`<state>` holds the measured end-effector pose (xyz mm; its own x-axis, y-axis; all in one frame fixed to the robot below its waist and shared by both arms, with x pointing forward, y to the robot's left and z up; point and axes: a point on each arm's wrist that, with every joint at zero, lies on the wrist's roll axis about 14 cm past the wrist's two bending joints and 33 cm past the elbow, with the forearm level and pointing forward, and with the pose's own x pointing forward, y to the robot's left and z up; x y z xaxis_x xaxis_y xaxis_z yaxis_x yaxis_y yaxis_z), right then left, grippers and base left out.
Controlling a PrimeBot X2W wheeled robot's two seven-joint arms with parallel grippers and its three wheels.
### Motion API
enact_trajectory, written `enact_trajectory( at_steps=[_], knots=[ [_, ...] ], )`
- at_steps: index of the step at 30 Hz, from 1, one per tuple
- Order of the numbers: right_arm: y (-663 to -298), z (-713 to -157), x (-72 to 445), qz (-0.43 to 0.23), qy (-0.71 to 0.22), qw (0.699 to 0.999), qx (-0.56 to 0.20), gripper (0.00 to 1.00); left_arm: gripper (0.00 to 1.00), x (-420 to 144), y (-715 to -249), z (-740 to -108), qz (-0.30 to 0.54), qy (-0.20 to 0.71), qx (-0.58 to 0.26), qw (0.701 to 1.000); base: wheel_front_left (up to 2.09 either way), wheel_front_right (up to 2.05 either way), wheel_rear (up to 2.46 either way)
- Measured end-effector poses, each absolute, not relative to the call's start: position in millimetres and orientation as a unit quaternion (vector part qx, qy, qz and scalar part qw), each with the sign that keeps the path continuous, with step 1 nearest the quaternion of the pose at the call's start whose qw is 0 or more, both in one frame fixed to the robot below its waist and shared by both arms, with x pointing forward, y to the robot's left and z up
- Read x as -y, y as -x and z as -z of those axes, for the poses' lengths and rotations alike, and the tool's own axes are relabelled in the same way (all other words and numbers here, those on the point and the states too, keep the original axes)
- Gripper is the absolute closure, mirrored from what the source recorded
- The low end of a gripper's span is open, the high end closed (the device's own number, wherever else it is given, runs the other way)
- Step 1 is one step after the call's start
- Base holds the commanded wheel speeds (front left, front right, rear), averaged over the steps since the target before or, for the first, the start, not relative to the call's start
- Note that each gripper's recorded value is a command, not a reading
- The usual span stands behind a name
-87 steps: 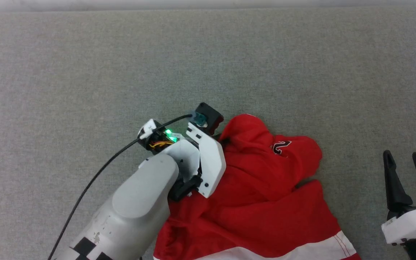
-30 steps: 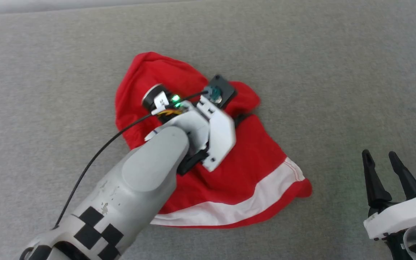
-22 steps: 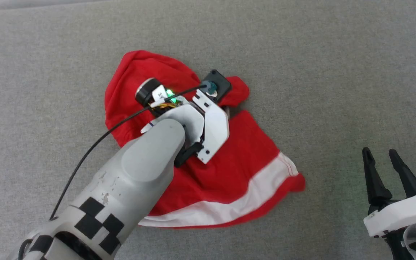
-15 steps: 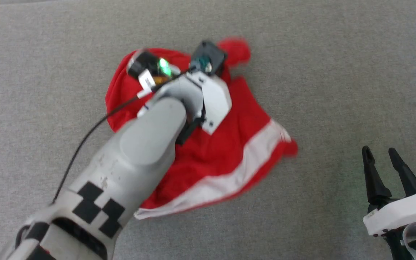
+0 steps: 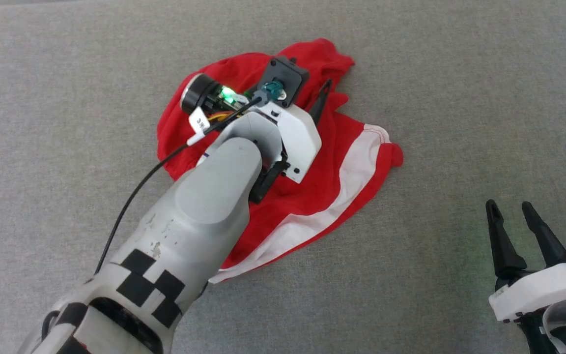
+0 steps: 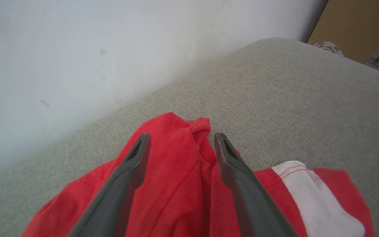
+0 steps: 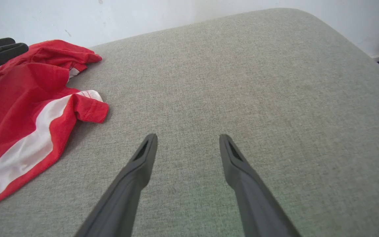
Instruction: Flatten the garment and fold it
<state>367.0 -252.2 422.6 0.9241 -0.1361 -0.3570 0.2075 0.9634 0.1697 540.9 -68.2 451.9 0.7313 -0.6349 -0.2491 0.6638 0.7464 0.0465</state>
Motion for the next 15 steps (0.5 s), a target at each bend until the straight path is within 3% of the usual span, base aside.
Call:
enact_trajectory(
  at_steps=[7, 15],
  knots=[
    [-370.6, -427.9, 247.7, 0.078, -0.102, 0.977, -0.169, 0.0, 0.0, 61.1, -539.6, -471.7, 0.337, -0.035, -0.082, 0.937, 0.0, 0.0, 0.0],
    [-363.4, -441.3, 239.7, 0.063, -0.099, 0.981, -0.156, 0.0, 0.0, 29.4, -527.3, -530.0, 0.27, 0.047, 0.014, 0.961, 0.0, 0.0, 0.0]
  ],
)
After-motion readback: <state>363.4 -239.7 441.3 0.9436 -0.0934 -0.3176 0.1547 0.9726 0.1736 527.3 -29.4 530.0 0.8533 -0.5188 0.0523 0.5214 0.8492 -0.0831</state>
